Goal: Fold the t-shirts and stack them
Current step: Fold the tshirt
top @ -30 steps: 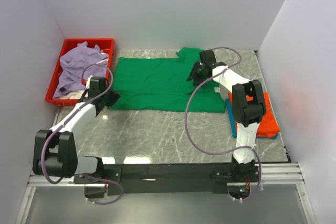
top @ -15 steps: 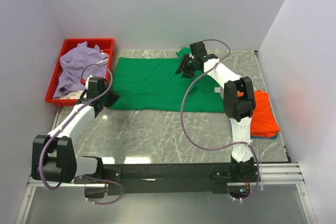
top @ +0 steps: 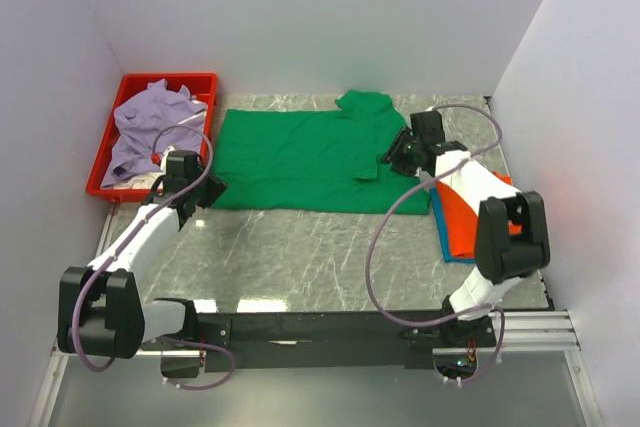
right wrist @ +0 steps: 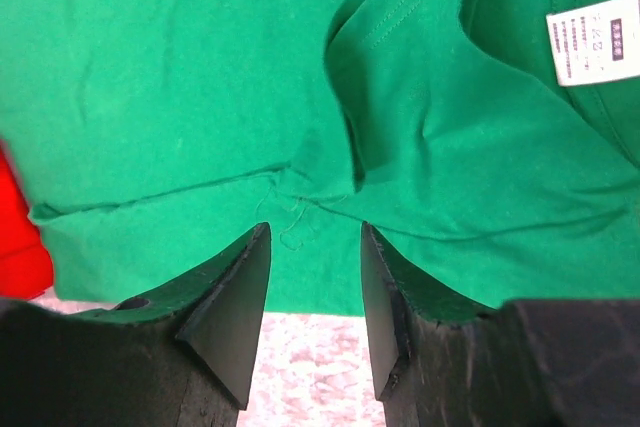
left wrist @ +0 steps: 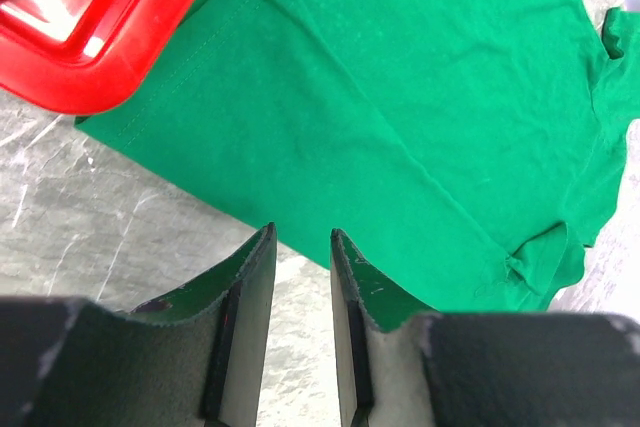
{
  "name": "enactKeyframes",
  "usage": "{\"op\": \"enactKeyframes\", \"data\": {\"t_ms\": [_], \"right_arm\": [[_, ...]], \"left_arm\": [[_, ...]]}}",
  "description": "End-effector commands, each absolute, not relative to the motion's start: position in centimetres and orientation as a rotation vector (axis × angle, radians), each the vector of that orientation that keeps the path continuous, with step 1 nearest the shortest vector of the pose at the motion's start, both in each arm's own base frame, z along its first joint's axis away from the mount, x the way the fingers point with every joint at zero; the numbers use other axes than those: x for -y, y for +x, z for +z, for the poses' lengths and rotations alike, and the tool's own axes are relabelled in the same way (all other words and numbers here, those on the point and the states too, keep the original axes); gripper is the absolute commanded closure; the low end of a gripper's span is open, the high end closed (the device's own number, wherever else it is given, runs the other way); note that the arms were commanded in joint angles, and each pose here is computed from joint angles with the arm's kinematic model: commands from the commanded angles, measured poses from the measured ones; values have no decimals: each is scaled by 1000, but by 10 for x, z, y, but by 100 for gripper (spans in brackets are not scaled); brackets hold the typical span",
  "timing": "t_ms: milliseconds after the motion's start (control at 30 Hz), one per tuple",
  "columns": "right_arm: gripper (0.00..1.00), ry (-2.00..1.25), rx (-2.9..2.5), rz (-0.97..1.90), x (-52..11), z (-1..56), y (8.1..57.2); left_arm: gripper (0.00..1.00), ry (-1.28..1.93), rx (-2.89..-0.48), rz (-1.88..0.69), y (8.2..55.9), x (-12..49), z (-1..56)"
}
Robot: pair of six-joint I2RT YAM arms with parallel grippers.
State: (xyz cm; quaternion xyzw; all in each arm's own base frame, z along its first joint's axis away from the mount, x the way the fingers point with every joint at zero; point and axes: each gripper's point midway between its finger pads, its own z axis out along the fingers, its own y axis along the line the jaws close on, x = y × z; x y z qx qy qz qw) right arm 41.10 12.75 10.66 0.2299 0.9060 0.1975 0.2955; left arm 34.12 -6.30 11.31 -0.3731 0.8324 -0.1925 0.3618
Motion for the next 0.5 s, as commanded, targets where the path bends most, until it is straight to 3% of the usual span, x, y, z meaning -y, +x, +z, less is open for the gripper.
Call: {"op": "enactKeyframes", "data": {"t_ms": [0, 100, 233, 467], "right_arm": [[52, 575, -2301, 536, -127, 124, 412], [53, 588, -2342, 495, -123, 103, 403], [64, 592, -2393, 454, -122, 82, 401], [73, 543, -2475, 413, -140, 56, 409]], "left_arm": [[67, -927, -2113, -520, 343, 63, 121], [67, -924, -2116, -536, 342, 65, 121], [67, -919, -2115, -544, 343, 66, 123], [68, -917, -2113, -547, 345, 67, 126]]}}
